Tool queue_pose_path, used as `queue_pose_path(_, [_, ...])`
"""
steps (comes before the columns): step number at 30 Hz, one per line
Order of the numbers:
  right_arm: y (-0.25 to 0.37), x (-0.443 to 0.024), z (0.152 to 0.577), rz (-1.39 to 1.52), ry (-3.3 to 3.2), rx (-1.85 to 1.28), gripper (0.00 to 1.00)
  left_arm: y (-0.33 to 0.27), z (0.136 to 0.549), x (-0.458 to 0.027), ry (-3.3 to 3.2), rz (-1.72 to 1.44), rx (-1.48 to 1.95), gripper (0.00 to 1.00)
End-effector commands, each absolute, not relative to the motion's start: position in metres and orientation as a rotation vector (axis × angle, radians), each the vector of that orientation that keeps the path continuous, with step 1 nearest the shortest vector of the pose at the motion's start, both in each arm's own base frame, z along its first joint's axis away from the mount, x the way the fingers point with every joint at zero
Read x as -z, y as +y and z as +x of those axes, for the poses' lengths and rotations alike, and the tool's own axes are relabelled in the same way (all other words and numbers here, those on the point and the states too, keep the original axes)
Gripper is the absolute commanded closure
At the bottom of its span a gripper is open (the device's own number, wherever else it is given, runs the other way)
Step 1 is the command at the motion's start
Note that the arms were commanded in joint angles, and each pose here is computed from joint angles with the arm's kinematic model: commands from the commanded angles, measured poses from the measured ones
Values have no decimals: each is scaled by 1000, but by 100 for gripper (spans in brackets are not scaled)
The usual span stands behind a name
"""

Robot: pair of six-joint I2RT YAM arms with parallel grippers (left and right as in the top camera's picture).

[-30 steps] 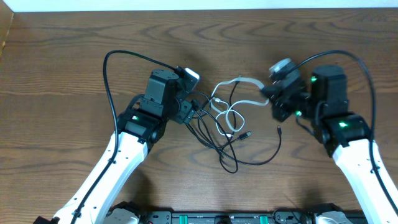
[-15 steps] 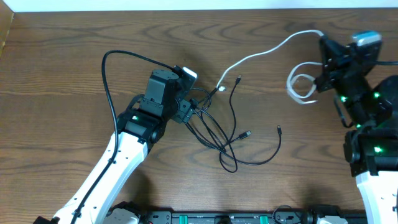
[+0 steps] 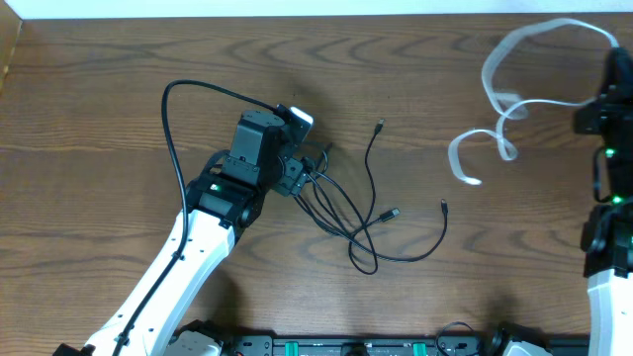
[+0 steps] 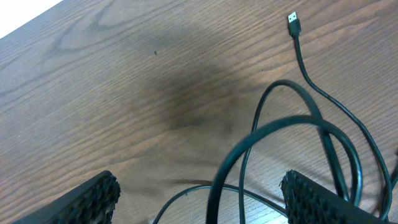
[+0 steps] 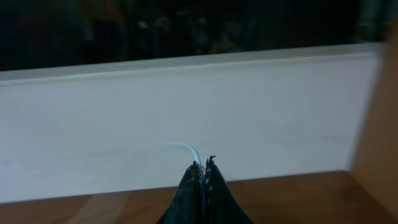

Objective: Untangle cables
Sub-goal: 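Pull the white cable out rightward with the right gripper, off the table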

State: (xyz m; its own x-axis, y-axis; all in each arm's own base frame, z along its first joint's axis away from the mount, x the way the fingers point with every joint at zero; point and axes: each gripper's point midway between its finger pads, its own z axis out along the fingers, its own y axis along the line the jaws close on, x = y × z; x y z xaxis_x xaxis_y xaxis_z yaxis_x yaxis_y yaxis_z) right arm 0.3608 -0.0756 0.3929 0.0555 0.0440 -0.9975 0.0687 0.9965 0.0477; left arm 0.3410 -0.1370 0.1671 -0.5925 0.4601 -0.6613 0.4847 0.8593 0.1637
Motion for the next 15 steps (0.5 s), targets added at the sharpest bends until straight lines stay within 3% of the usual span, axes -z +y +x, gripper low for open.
queue_pose_path(1, [-102,-393,354,164,1517,74,99,-135,343,-173,2285,658,31,17])
queue_pose_path(15, [-194,-349,346,354,1636,403,99,-135,343,-173,2286,658,31,17])
